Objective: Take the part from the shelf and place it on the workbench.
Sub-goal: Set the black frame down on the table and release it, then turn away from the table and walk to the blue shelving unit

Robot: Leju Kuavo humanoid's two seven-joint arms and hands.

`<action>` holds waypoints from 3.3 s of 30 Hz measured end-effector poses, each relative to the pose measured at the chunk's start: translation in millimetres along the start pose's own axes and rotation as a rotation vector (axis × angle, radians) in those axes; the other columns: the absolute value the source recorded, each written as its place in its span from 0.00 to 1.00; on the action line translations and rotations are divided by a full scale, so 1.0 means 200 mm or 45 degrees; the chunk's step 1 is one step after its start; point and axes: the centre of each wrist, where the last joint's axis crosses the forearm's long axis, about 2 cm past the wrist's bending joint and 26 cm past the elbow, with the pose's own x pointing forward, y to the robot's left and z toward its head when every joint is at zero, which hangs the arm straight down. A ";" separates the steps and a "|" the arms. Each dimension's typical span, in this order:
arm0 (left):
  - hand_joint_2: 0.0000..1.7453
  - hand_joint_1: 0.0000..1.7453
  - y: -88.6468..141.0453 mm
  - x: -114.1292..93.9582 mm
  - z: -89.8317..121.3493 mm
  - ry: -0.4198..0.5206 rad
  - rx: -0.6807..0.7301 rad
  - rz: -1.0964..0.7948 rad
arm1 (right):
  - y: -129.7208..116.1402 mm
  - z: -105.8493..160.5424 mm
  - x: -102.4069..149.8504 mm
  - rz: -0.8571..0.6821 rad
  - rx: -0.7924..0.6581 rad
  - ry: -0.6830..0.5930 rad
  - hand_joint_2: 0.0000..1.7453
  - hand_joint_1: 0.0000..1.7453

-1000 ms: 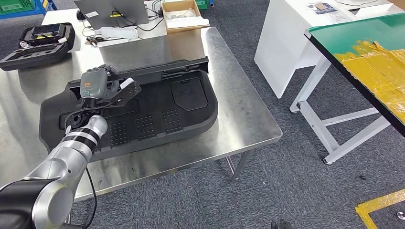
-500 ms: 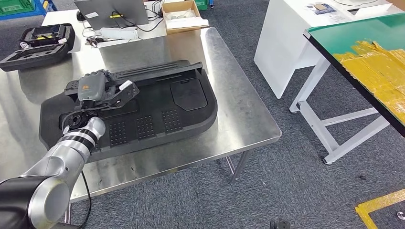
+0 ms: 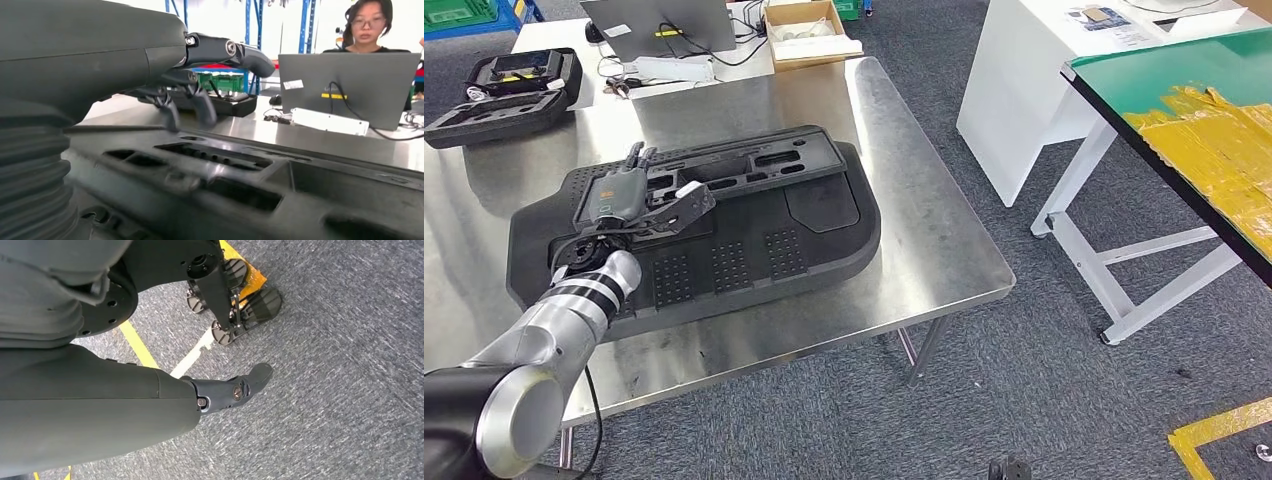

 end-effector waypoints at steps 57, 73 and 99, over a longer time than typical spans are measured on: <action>0.00 0.00 -0.02 -0.35 0.46 -0.320 -0.060 0.292 | -0.19 0.02 -0.22 -0.256 -0.130 0.057 0.00 0.00; 0.00 0.00 0.00 -0.38 0.63 -0.289 0.042 0.427 | -0.19 0.02 -0.23 -0.279 -0.145 0.054 0.00 0.00; 0.00 0.00 -0.01 -0.48 0.76 -0.212 0.128 0.419 | -0.20 0.01 -0.22 -0.274 -0.148 0.046 0.00 0.00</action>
